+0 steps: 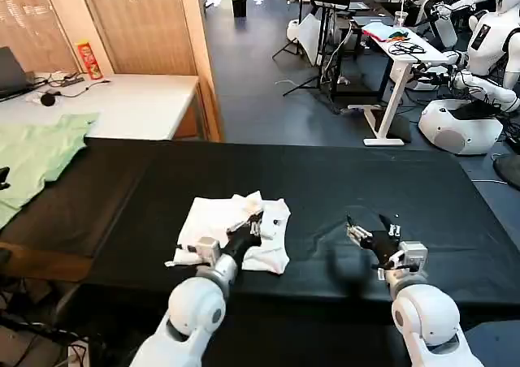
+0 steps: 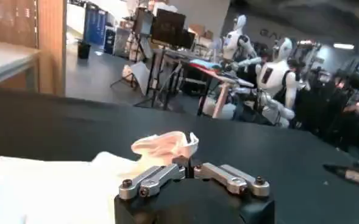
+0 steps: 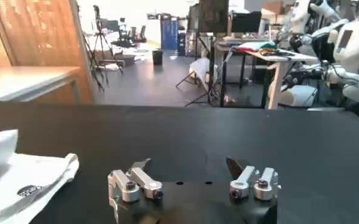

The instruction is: Fold and organize the clothes.

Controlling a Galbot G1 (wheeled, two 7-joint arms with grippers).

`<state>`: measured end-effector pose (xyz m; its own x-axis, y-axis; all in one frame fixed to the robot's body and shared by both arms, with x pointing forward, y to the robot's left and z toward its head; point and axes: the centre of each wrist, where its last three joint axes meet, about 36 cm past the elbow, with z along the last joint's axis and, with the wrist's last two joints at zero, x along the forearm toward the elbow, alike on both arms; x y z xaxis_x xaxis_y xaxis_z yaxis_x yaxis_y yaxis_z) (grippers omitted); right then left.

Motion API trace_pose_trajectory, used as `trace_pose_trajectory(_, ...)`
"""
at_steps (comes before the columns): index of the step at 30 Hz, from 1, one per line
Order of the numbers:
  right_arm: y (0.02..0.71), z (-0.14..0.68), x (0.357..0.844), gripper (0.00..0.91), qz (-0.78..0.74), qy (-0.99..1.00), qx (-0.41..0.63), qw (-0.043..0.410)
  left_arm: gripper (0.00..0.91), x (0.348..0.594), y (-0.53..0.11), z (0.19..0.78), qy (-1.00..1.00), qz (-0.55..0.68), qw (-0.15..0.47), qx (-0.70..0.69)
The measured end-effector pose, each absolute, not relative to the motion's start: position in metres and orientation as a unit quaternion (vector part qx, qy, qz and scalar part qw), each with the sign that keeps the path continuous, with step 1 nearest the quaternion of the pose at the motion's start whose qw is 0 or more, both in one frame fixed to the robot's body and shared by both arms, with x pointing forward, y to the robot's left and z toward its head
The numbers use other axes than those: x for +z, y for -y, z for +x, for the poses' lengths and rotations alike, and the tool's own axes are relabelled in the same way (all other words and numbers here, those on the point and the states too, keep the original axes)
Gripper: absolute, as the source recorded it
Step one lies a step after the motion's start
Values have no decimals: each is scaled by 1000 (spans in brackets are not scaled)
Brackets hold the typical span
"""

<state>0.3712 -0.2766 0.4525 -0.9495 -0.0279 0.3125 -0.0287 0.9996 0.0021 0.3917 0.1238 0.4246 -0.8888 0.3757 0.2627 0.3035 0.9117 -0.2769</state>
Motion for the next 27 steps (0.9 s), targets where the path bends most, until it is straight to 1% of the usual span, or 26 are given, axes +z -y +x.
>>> trace_pose_trajectory(1, 276, 371, 453, 878, 15, 987, 1, 158, 878, 422, -122, 392, 965, -175, 160, 115)
trace_pose_trajectory(7, 274, 371, 452, 878, 41, 988, 3, 148, 878, 406, -113, 390, 964, -170, 167, 121)
trace_pose_trajectory(11, 270, 374, 448, 878, 64, 987, 3, 147, 878, 399, -101, 385, 955, -183, 172, 159)
trace_pose_trajectory(13, 265, 376, 447, 878, 75, 986, 3, 147, 878, 400, -95, 382, 948, -195, 171, 185)
trace_pose_trajectory(16, 259, 380, 445, 878, 90, 985, 2, 149, 878, 410, -93, 382, 945, -203, 156, 203)
trace_pose_trajectory(19, 250, 386, 444, 878, 106, 983, 3, 149, 878, 425, -103, 386, 958, -197, 117, 172)
trace_pose_trajectory(22, 235, 394, 441, 878, 128, 980, 4, 150, 878, 435, -125, 391, 973, -178, 83, 122)
trace_pose_trajectory(27, 204, 408, 438, 878, 172, 973, 4, 154, 878, 430, -176, 394, 988, -133, 67, 40)
